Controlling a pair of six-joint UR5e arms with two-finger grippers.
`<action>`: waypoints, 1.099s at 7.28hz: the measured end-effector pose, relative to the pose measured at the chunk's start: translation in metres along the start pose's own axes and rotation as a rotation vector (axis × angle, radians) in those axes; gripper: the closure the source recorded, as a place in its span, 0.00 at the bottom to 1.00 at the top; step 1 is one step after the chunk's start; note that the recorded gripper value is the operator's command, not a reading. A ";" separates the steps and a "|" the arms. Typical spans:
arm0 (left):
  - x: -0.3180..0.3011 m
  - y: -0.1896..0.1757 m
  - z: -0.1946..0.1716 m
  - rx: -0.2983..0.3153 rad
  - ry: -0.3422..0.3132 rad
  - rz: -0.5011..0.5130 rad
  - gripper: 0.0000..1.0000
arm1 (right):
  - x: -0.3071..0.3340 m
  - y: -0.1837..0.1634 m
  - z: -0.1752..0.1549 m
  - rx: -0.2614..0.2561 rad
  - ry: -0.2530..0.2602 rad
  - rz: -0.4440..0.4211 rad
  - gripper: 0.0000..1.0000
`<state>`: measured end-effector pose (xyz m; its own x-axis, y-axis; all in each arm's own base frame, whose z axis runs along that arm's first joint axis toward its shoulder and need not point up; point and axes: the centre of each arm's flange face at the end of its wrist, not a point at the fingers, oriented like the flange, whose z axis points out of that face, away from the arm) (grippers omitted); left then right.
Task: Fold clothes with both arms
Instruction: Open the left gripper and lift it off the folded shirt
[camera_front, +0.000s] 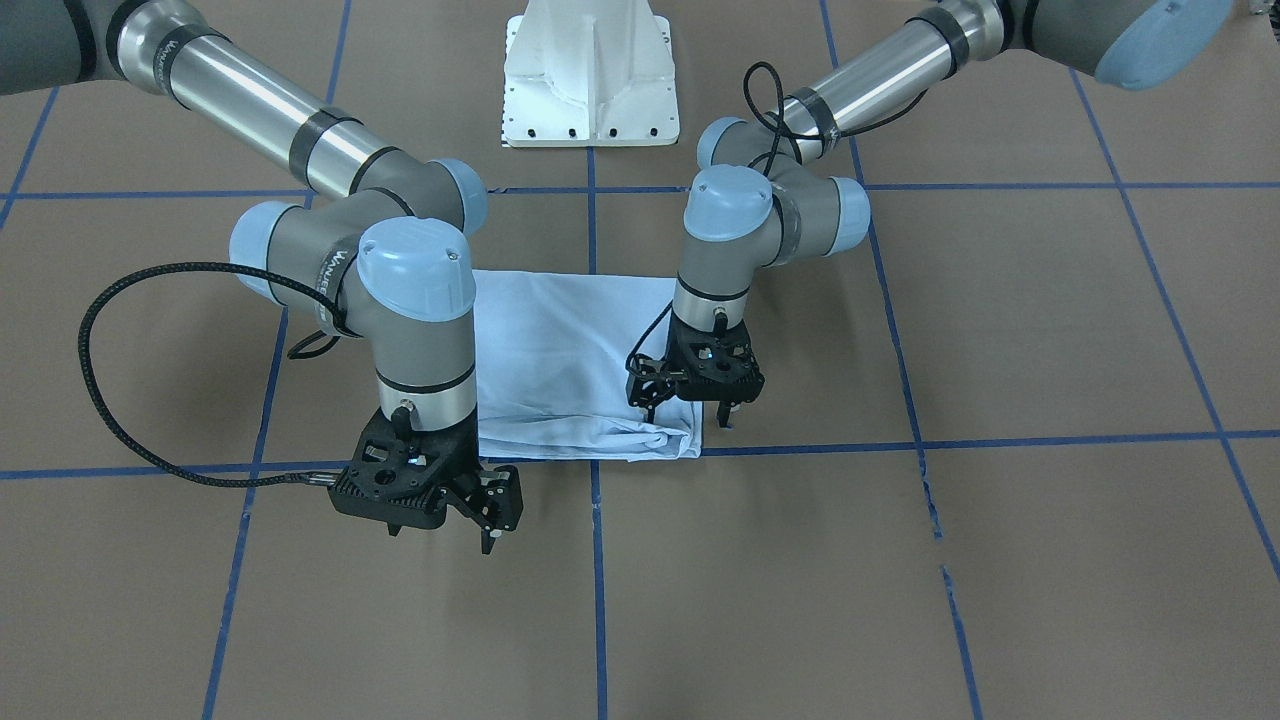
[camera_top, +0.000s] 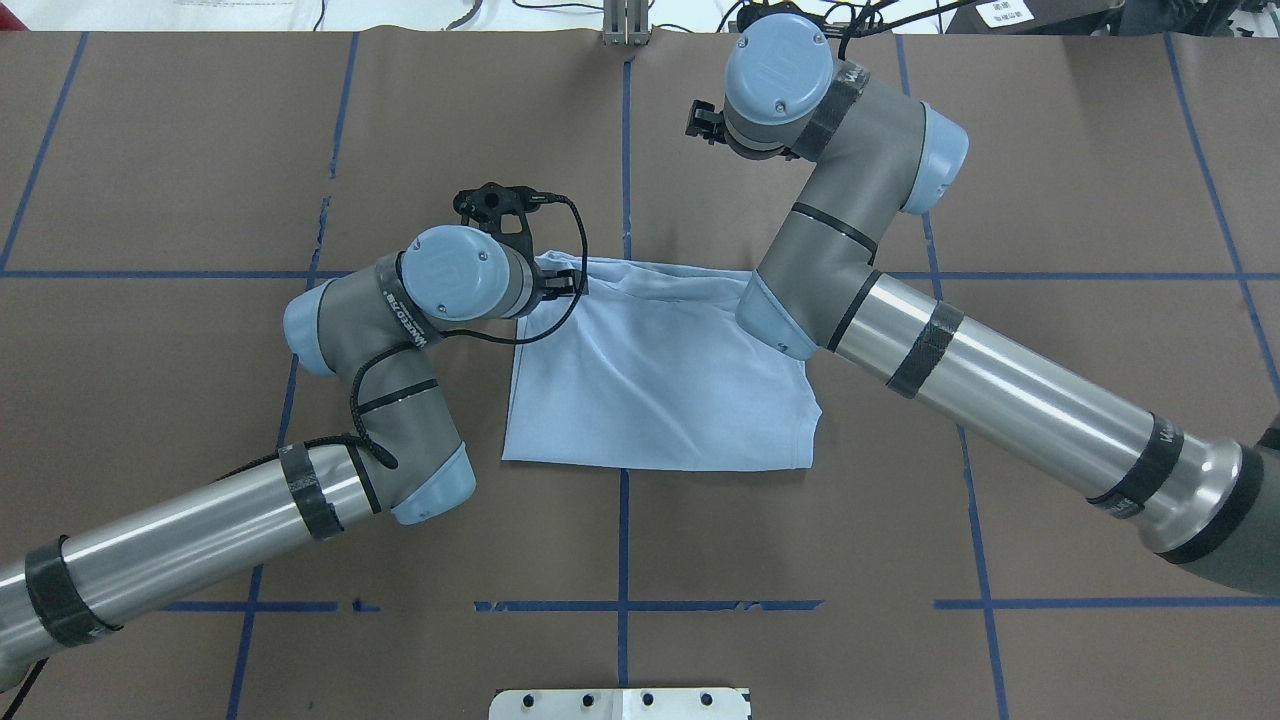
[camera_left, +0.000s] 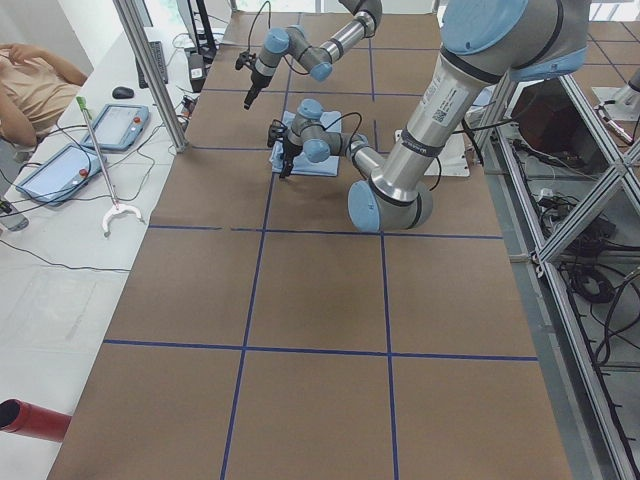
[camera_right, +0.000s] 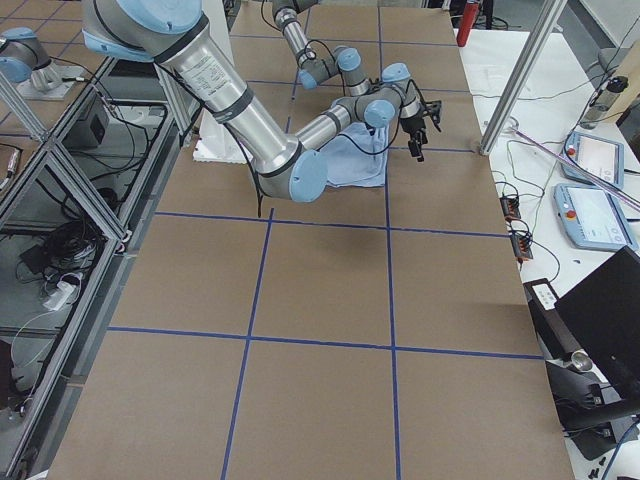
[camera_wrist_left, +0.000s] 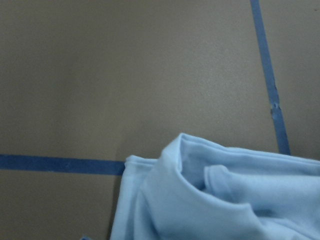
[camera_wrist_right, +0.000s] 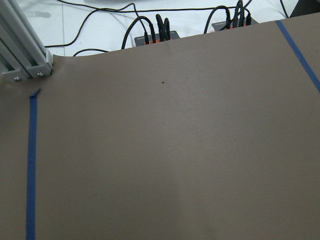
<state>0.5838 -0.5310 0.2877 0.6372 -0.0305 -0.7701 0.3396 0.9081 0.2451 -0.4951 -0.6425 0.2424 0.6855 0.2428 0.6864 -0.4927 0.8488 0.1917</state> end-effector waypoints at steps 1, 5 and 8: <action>-0.009 -0.018 0.007 0.013 -0.026 0.010 0.00 | 0.001 0.000 0.000 0.000 0.001 -0.002 0.00; -0.039 -0.069 0.015 0.051 -0.084 0.041 0.00 | 0.008 0.004 -0.001 -0.011 -0.007 -0.004 0.00; -0.035 -0.087 0.000 0.090 -0.015 0.047 0.00 | 0.009 0.006 -0.001 -0.033 -0.014 -0.005 0.00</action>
<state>0.5314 -0.6091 0.2932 0.6640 0.0040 -0.7478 0.3696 0.8676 0.3328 -0.4915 -0.6343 0.2485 0.6802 0.2318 0.6954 -0.4712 0.8650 0.1726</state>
